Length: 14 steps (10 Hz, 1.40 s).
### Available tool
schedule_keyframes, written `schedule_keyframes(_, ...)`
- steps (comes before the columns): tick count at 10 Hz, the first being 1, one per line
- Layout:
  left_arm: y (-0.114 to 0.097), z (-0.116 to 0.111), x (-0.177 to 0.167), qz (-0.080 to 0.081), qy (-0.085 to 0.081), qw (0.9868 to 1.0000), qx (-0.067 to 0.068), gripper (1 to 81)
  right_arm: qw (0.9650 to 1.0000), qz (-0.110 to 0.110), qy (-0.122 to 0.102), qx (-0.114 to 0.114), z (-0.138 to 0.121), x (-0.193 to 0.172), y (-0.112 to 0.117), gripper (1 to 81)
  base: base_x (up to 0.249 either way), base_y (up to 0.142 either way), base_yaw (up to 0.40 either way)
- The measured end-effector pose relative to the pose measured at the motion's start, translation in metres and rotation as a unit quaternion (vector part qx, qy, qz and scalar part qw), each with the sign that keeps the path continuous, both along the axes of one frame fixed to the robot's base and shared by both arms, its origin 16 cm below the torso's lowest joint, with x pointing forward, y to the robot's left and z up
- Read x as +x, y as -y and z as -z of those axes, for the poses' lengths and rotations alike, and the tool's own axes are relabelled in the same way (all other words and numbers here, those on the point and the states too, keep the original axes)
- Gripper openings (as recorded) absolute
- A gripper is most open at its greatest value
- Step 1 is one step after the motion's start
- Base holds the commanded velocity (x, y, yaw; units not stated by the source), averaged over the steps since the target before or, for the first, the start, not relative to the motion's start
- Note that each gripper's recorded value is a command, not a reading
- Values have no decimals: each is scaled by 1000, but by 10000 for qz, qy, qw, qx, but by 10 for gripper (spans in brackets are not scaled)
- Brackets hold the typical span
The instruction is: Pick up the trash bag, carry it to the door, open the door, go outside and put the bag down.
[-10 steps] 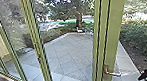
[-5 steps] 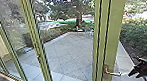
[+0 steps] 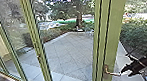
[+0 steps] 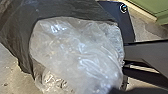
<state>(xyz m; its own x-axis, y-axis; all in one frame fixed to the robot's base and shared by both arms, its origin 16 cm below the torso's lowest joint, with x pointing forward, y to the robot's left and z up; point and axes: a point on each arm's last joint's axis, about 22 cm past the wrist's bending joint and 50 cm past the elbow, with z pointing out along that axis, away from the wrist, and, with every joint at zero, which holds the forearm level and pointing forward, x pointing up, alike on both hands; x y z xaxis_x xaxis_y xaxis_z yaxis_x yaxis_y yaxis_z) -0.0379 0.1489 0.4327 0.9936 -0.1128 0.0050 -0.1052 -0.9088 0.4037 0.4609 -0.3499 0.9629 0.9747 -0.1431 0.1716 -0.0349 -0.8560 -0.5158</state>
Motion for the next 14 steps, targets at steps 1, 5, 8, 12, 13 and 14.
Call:
schedule_keyframes(1, -2, 1, 0, 1, -3, 10000, 21, 10, 9996, 291, 32, 44, 1, 11, 9, 811, 0, 0, 0)
schedule_keyframes(5, -6, 3, 0, -6, -6, 10000, 93, 10, 9969, 762, -80, 197, 10, 35, 0, 811, 0, 0, 0)
schedule_keyframes(8, -5, 3, -1, -10, -14, 10000, 88, 10, 9936, 1078, -301, 179, 32, 45, 4, 811, 0, 0, 0)
schedule_keyframes(12, -4, 3, -1, -10, -21, 10000, 87, 10, 9862, 1543, -548, 239, 54, 55, 6, 811, 0, 0, 0)
schedule_keyframes(13, -5, 3, -1, -9, -23, 10000, 90, 10, 9853, 1557, -656, 250, 64, 51, 0, 811, 0, 0, 0)
schedule_keyframes(14, -5, 3, -1, -8, -20, 10000, 90, 10, 9839, 1604, -736, 271, 73, 49, -5, 811, 0, 0, 0)
